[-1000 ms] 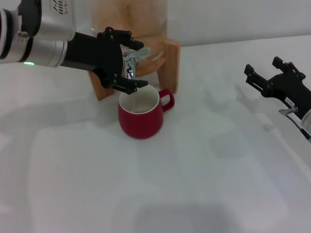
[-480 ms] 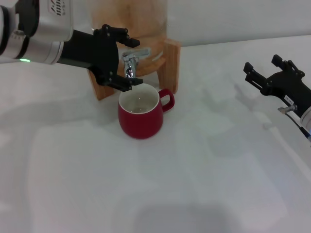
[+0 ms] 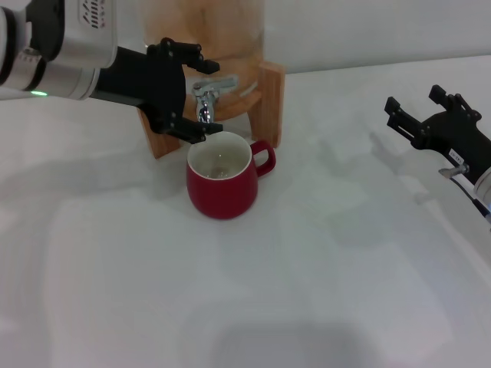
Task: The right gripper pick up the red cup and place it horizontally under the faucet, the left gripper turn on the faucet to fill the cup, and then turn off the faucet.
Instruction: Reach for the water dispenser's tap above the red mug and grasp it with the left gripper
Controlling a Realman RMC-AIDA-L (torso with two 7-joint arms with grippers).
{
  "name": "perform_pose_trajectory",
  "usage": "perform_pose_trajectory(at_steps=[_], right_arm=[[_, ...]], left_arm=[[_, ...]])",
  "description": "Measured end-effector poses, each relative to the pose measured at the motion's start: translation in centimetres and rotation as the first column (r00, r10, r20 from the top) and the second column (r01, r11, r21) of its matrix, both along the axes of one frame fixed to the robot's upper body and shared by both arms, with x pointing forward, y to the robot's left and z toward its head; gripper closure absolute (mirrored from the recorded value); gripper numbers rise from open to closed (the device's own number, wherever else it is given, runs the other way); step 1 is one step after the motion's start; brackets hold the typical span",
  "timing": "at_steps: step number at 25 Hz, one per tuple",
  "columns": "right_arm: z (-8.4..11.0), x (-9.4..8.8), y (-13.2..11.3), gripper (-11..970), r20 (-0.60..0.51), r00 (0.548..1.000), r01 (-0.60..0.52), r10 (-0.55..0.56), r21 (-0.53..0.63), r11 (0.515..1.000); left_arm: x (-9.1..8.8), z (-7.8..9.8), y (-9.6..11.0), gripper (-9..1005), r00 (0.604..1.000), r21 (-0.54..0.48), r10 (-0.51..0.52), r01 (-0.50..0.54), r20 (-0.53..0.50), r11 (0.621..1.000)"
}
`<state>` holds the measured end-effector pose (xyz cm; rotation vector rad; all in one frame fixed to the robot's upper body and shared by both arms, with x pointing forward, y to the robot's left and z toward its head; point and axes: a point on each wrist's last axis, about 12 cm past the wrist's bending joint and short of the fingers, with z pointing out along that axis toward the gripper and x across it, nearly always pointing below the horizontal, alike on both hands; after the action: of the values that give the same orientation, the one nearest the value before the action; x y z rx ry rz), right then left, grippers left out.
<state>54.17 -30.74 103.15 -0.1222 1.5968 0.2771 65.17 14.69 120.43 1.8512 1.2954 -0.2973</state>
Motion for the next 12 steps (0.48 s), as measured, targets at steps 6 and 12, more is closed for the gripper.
perform_pose_trajectory(at_steps=[6, 12], right_arm=[[0.05, 0.05, 0.05, 84, 0.002, 1.0, -0.001, 0.001, 0.001, 1.0], [0.17, 0.09, 0.12, 84, 0.01, 1.0, -0.005, 0.005, 0.002, 1.0]], left_arm=[[-0.03, 0.05, -0.15, 138, 1.0, 0.003, -0.013, 0.013, 0.017, 1.0], [-0.01, 0.0, -0.3, 138, 0.999, 0.006, -0.02, 0.02, 0.033, 1.0]])
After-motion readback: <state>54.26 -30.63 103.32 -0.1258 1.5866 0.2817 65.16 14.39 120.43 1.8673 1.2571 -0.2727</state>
